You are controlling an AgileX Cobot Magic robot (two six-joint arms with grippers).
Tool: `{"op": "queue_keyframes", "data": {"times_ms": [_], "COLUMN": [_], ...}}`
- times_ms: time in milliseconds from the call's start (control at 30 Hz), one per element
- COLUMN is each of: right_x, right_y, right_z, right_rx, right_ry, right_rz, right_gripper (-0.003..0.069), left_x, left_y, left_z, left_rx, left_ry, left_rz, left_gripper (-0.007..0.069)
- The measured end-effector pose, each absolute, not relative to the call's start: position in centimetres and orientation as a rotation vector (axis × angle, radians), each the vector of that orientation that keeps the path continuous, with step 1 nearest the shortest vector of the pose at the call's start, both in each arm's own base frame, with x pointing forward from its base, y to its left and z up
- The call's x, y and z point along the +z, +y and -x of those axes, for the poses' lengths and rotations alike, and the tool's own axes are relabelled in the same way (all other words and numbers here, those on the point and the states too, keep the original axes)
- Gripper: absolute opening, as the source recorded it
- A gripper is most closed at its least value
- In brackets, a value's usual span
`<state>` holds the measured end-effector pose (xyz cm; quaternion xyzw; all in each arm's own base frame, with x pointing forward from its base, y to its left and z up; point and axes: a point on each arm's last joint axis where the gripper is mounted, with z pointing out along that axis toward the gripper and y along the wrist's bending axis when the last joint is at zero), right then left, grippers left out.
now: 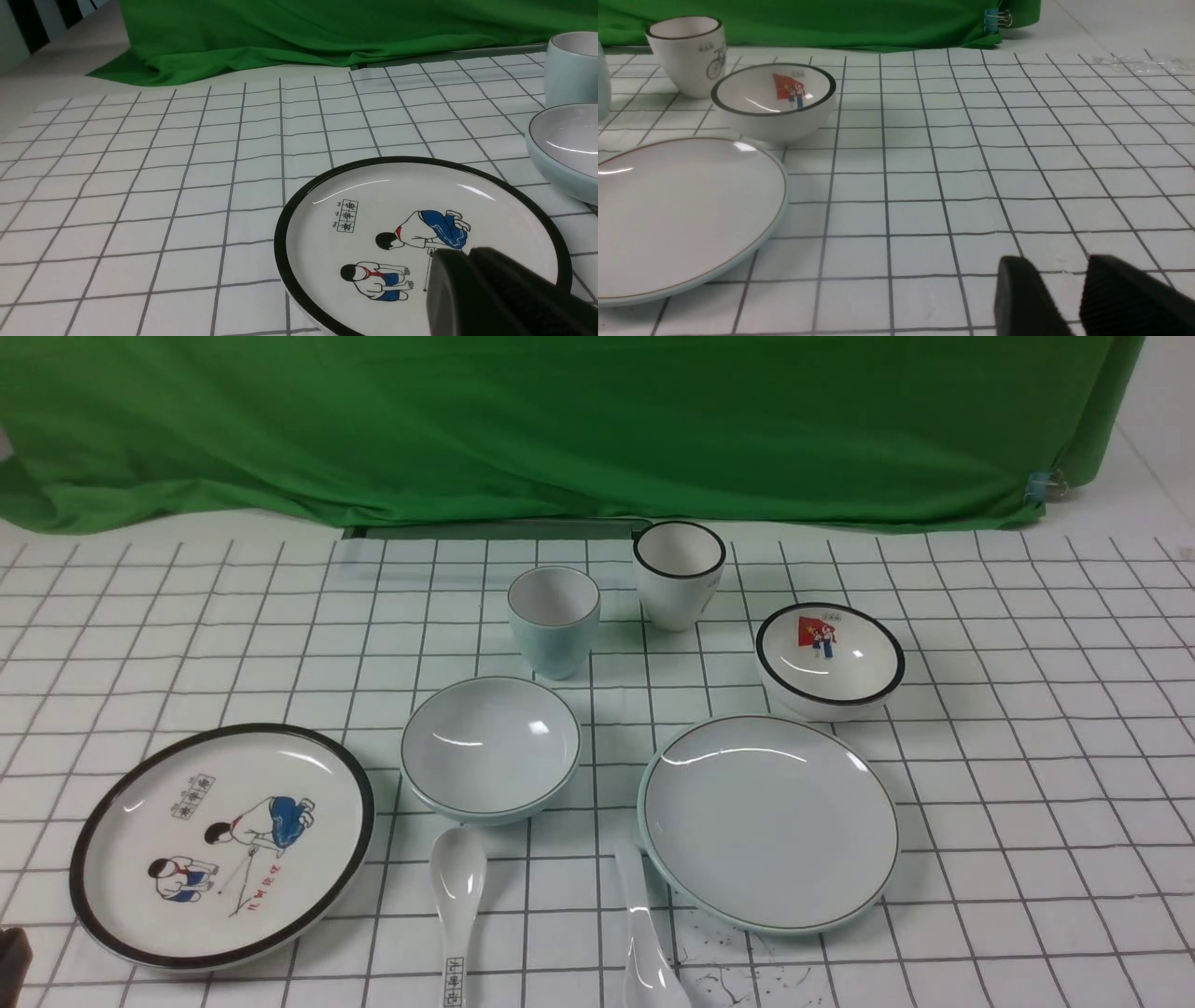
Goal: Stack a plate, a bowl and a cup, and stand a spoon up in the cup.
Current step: Use the left arm to grab a blue rice bowl
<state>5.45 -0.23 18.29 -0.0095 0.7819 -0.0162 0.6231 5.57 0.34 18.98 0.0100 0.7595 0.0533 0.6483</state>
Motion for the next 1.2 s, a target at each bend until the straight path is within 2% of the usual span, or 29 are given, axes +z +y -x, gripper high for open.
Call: {"op": "queue_keyframes", "data": {"times_ms": [1100, 1200], "right_x": [18.29, 18.29], "right_y": [-0.23, -0.23], "right_z": [-5.45, -5.45], "right_rx": [-0.038, -0.037], "right_ry": [1.796, 1.796], "right_rz": [0.023, 0.021], "right_gripper": [0.0242, 0.0242], "left_x": [18.97, 19.09], "left_y": [0.40, 0.31], "left_z": [-5.57, -5.59], "left_rx": [0.145, 0.104], "left_ry": [1.727, 1.714], "left_rz": [-0.040, -0.008], "left_gripper": [-0.0029, -0.0029]}}
